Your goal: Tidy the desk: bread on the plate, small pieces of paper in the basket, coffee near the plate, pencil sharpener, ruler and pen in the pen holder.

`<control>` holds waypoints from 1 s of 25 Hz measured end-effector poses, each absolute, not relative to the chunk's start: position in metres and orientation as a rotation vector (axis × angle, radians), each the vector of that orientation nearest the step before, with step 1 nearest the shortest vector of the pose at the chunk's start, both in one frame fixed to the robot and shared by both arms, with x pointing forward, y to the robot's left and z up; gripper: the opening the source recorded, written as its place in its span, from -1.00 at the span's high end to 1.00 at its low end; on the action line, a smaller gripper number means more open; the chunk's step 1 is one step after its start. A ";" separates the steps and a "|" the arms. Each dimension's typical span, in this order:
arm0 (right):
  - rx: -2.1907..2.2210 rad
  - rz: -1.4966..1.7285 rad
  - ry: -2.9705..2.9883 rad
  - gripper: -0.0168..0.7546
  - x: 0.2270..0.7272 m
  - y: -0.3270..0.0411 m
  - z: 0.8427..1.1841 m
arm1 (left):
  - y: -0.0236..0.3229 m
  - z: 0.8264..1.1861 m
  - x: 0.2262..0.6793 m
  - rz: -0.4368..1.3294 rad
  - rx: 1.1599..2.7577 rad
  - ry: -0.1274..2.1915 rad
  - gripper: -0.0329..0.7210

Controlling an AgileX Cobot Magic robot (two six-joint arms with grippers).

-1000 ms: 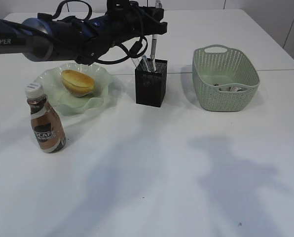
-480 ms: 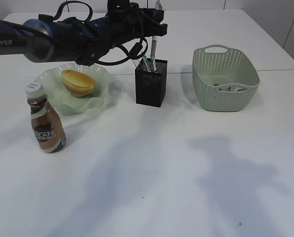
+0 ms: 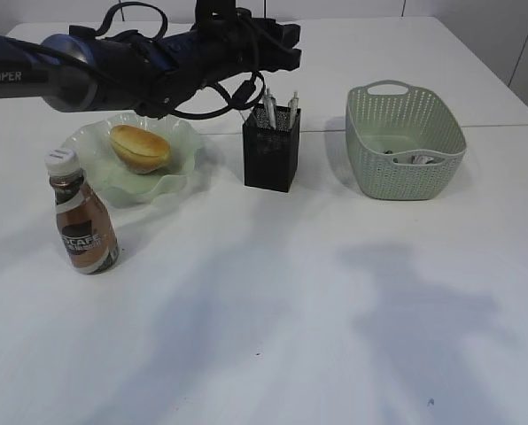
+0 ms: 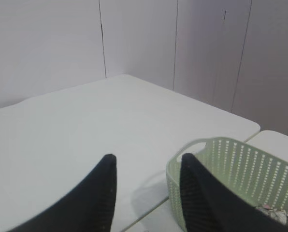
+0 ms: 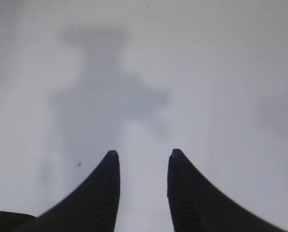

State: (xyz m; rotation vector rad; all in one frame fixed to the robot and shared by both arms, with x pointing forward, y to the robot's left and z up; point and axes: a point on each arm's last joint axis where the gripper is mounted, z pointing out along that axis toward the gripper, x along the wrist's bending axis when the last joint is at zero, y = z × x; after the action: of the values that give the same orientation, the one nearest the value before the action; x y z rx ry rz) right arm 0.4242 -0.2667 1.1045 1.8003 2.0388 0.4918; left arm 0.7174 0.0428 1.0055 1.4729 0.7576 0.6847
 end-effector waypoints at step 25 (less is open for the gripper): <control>1.785 0.518 2.027 0.23 0.429 -0.265 1.104 | 0.114 1.125 0.650 0.845 1.781 1.391 0.24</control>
State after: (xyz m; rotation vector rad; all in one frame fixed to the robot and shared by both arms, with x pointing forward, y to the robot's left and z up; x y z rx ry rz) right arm 0.4295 -0.2653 1.1038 1.7854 2.0274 0.5177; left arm 0.6500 0.1143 1.1253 1.7811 1.3913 0.8449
